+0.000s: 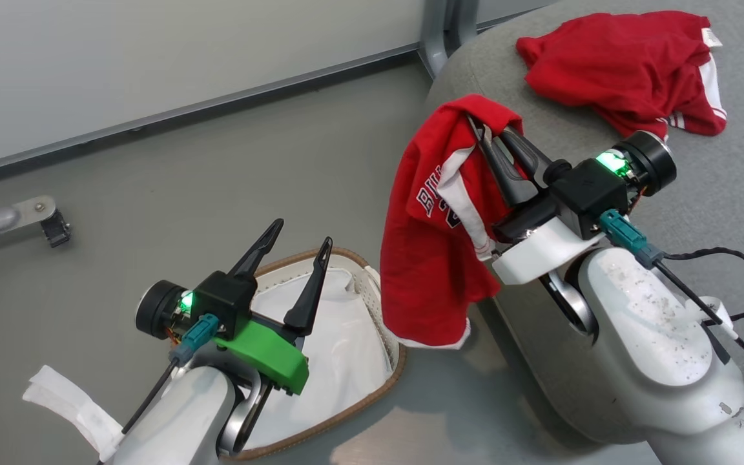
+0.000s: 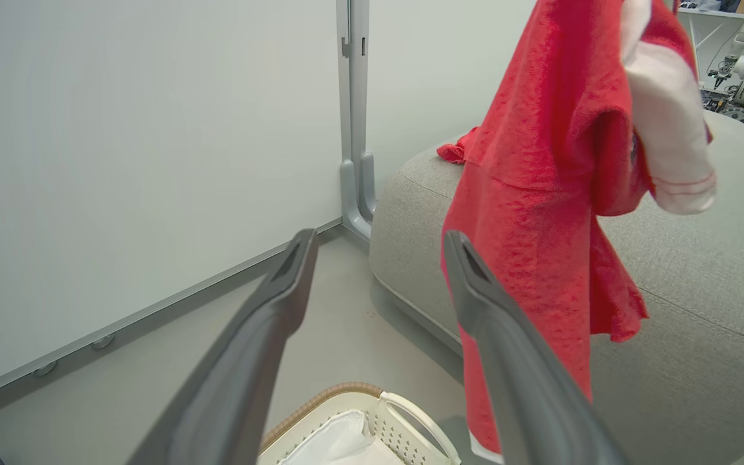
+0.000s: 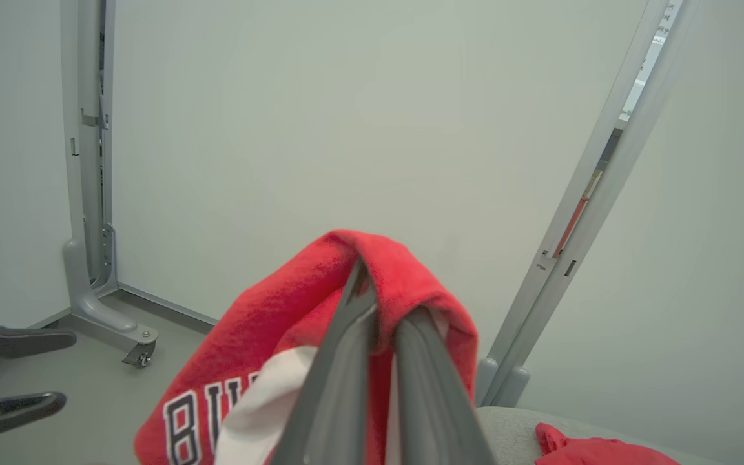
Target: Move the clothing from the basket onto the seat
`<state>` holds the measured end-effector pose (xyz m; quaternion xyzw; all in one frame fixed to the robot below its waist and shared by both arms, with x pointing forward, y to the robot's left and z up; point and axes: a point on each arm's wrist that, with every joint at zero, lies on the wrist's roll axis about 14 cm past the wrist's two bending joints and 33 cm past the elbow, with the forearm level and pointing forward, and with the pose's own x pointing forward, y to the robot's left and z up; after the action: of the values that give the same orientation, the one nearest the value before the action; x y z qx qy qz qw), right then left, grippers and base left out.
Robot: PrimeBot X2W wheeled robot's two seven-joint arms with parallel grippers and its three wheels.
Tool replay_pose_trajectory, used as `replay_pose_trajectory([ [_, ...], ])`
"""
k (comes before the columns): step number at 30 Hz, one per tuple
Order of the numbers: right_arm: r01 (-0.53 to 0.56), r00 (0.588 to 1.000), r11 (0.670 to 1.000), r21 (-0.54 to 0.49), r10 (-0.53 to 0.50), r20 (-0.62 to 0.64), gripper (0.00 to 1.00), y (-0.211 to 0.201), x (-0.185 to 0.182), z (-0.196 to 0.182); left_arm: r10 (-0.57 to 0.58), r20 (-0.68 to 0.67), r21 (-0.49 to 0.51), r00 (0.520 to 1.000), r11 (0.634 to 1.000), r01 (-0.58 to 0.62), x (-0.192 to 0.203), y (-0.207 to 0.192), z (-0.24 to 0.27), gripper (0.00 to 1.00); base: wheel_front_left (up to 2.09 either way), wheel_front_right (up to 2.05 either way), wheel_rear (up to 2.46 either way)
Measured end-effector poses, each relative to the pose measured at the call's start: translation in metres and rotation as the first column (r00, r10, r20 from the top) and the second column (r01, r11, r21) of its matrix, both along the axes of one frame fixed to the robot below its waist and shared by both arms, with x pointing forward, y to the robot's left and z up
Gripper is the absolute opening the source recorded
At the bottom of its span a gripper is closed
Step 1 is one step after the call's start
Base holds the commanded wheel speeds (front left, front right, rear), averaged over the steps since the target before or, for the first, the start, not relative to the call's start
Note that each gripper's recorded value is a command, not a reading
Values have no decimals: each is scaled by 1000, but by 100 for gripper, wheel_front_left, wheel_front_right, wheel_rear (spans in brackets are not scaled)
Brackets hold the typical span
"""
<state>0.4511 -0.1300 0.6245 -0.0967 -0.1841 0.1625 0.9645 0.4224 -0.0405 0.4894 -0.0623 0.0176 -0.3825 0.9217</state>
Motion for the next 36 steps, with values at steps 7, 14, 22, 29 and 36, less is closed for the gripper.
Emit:
replay_pose_trajectory([
  [7, 138, 990, 990, -28, -139, -23, 0, -52, -14, -10, -104, -20, -5, 994, 995, 104, -6, -36, -11, 100, 0, 0, 0],
  [14, 238, 968, 970, -49, -241, -73, 0, -88, -22, -28, -207, -42, -9, 977, 978, 207, -14, -68, -25, 100, 0, 0, 0],
  [22, 249, 966, 962, -111, -254, -42, 0, -102, 1, -17, -203, -74, -8, 976, 979, 203, -15, -66, -37, 100, 0, 0, 0],
  [29, 258, 966, 938, -231, -246, 82, 0, -117, 37, 30, -154, -98, 9, 983, 988, 156, -13, -47, -47, 100, 0, 0, 0],
  [36, 372, 919, 875, -309, -301, 253, 0, -154, 75, 118, -112, -109, 12, 988, 993, 114, -8, -30, -55, 100, 0, 0, 0],
])
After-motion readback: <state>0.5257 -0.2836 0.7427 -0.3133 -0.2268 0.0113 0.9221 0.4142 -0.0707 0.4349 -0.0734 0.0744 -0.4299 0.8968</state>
